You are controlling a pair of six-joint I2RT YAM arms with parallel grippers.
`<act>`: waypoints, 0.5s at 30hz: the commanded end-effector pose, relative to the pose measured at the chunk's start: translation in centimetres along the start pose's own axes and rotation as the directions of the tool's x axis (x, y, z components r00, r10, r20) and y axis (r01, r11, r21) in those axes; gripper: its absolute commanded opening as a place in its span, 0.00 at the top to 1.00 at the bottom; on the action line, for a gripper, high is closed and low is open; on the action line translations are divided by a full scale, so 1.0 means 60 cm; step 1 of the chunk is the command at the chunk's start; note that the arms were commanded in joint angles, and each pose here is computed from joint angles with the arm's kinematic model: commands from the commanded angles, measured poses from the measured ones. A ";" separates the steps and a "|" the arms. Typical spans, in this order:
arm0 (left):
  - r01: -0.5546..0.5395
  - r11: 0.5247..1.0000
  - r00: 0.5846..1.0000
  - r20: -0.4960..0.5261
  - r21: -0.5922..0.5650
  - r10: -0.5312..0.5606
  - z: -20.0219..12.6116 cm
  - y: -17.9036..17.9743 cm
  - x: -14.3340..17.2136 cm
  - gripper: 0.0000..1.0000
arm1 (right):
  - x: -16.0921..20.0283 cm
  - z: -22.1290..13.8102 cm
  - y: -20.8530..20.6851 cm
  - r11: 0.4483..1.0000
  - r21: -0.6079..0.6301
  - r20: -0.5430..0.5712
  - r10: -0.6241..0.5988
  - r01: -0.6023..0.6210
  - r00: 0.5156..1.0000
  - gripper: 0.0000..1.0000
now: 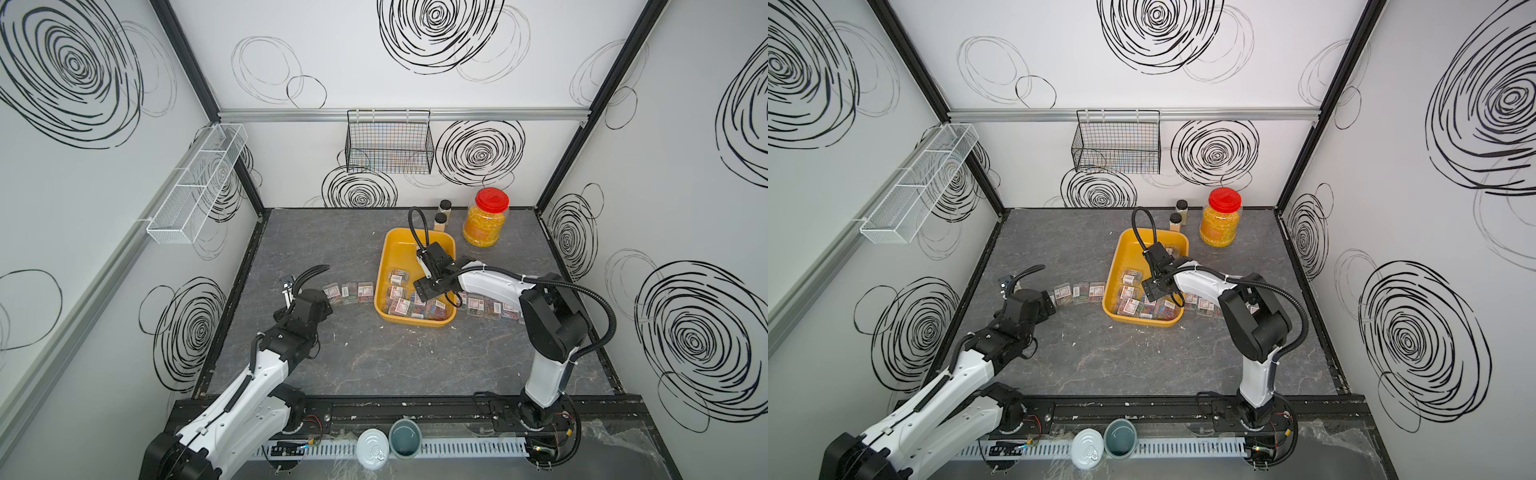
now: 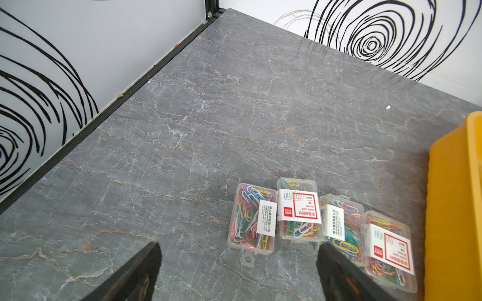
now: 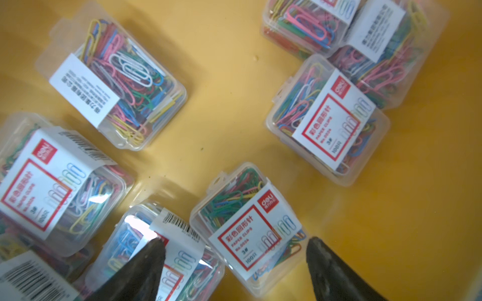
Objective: Take the paper clips out of the storage box
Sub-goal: Pick up the boxed paper clips from the storage box.
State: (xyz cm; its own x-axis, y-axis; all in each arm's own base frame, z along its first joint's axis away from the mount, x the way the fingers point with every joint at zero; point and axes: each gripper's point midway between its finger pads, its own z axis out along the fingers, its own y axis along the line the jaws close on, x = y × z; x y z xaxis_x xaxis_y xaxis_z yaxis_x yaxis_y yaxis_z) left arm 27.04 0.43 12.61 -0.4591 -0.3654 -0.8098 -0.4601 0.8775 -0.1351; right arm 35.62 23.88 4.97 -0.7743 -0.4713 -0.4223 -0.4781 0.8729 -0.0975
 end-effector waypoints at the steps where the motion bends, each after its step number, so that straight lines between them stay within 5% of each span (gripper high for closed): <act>1: 0.017 1.000 1.000 0.025 0.006 -0.017 0.001 0.001 -0.008 0.03 | 0.022 0.030 -0.022 0.998 0.058 -0.079 -0.022 0.027 0.997 0.13; 7: 0.020 1.000 0.999 0.025 0.003 -0.020 0.001 0.003 -0.008 0.03 | 0.024 0.062 -0.060 0.992 0.129 -0.127 0.024 -0.007 0.992 0.14; 15: 0.031 1.000 0.999 0.029 0.001 -0.031 0.002 0.002 -0.015 0.03 | 0.012 0.066 -0.060 0.995 0.053 -0.104 0.089 -0.084 0.991 0.14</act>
State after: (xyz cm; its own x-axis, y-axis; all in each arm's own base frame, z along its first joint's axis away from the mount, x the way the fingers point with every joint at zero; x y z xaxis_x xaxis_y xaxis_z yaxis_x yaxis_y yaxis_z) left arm 26.98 0.78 12.45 -0.4578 -0.3713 -0.8078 -0.4709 0.8720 -0.1339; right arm 39.20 22.34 2.74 -0.8156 -0.4208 -0.3972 -0.4079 0.9049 -0.1212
